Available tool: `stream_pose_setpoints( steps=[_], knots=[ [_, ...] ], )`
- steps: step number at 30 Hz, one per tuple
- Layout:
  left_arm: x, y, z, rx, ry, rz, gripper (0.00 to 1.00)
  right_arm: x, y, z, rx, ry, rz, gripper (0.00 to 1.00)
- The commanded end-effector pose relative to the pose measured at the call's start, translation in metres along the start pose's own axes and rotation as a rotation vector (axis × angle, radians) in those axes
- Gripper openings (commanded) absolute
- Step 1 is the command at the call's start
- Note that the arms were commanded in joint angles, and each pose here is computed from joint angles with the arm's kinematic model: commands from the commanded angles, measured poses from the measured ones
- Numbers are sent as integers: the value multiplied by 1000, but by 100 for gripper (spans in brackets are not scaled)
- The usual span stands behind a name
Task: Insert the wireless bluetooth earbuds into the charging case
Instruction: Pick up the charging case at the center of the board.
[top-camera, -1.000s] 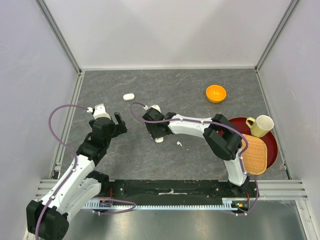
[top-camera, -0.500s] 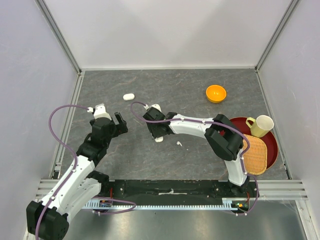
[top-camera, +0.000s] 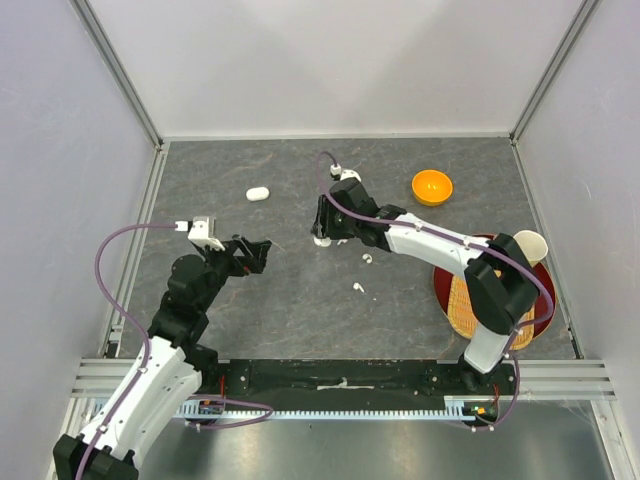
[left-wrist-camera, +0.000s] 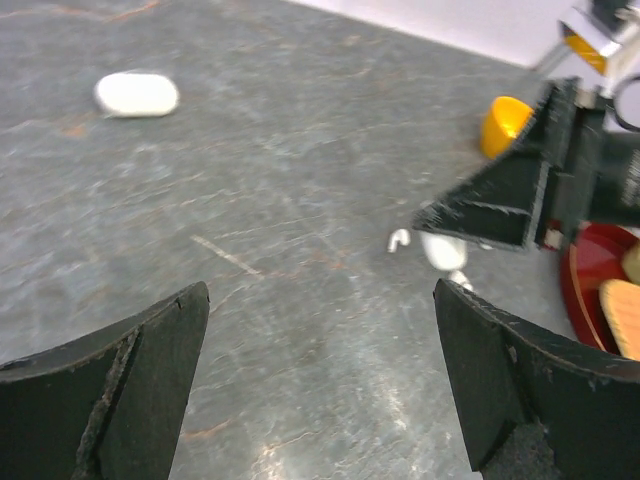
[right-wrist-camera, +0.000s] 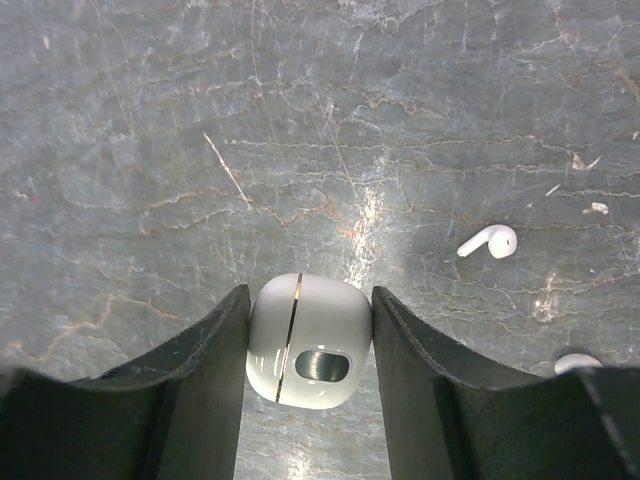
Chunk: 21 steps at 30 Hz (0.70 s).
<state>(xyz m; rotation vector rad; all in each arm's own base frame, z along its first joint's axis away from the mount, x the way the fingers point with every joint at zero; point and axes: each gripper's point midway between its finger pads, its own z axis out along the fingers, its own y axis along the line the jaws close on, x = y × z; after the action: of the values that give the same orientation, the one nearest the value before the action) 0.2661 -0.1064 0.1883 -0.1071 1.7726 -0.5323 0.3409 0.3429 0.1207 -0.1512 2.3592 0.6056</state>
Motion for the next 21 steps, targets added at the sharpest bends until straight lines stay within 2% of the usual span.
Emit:
stream_pose_setpoints(
  steps=[1,7,16,21],
  knots=[
    [-16,-41,-3,243,-77,90,100,-25,25,-19,-162,-68,100,30],
    [-12,-63,-7,345,-154,103,99,-48,17,-35,-206,-140,213,30],
    [22,-98,11,356,-155,140,96,-67,24,-56,-292,-250,417,31],
    [20,-118,18,405,-244,108,96,-68,25,-69,-340,-280,501,31]
  ],
)
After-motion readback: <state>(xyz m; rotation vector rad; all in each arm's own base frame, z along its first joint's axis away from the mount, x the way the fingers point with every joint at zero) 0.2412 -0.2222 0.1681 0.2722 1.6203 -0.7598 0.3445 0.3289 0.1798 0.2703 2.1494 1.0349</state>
